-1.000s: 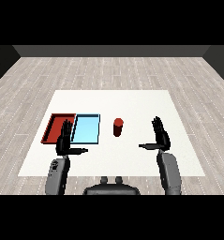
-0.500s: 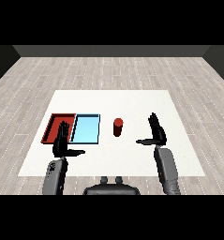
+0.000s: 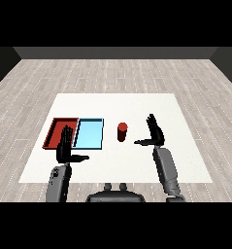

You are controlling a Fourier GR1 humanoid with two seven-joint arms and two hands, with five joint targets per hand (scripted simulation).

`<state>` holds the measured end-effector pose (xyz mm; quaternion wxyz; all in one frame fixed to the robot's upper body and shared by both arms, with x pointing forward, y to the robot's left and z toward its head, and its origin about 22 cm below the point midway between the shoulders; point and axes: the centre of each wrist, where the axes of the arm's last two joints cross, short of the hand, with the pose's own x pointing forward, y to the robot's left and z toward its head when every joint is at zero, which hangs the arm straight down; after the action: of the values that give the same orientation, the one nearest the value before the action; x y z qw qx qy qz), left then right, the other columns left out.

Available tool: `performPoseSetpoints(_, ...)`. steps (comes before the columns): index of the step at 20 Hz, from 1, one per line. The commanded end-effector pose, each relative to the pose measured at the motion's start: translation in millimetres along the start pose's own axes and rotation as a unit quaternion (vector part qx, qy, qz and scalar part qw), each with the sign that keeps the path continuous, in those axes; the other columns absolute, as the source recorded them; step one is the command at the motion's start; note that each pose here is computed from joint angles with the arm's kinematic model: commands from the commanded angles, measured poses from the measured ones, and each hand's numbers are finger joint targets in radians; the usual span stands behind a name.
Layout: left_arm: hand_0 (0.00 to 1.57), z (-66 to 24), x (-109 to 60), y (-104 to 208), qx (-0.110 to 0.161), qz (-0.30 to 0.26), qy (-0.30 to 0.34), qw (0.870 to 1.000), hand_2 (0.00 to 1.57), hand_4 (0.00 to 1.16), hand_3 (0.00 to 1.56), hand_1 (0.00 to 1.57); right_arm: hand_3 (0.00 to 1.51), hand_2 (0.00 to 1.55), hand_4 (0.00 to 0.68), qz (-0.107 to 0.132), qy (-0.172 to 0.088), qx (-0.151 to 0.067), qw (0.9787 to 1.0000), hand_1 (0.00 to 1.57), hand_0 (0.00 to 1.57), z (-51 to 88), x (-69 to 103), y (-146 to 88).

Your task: Pick the red can and put it in the red box

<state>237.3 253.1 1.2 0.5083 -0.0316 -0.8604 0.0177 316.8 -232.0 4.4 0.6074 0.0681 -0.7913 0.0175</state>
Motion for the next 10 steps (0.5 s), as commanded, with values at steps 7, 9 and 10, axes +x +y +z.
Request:
performPoseSetpoints(7,0.0,1.3,16.2,-2.5,0.006,-0.006,0.0,1.0,0.0,0.0,0.0,0.0,0.0,0.0,0.0,-0.062,0.027,0.0,0.9977,0.0,0.0,-10.6,-30.8,15.7)
performPoseSetpoints(9,0.0,-1.6,11.8,-3.3,0.005,-0.008,0.009,1.0,0.0,0.0,0.0,0.0,0.0,0.0,0.0,-0.053,0.032,-0.002,0.9981,0.0,0.0,-9.5,-44.4,19.7)
performPoseSetpoints(10,0.0,-11.3,23.5,14.3,0.009,-0.009,0.004,1.0,0.0,0.0,0.0,0.0,0.0,0.0,0.0,-0.055,0.026,-0.002,0.9981,0.0,0.0,-15.9,-48.0,23.1)
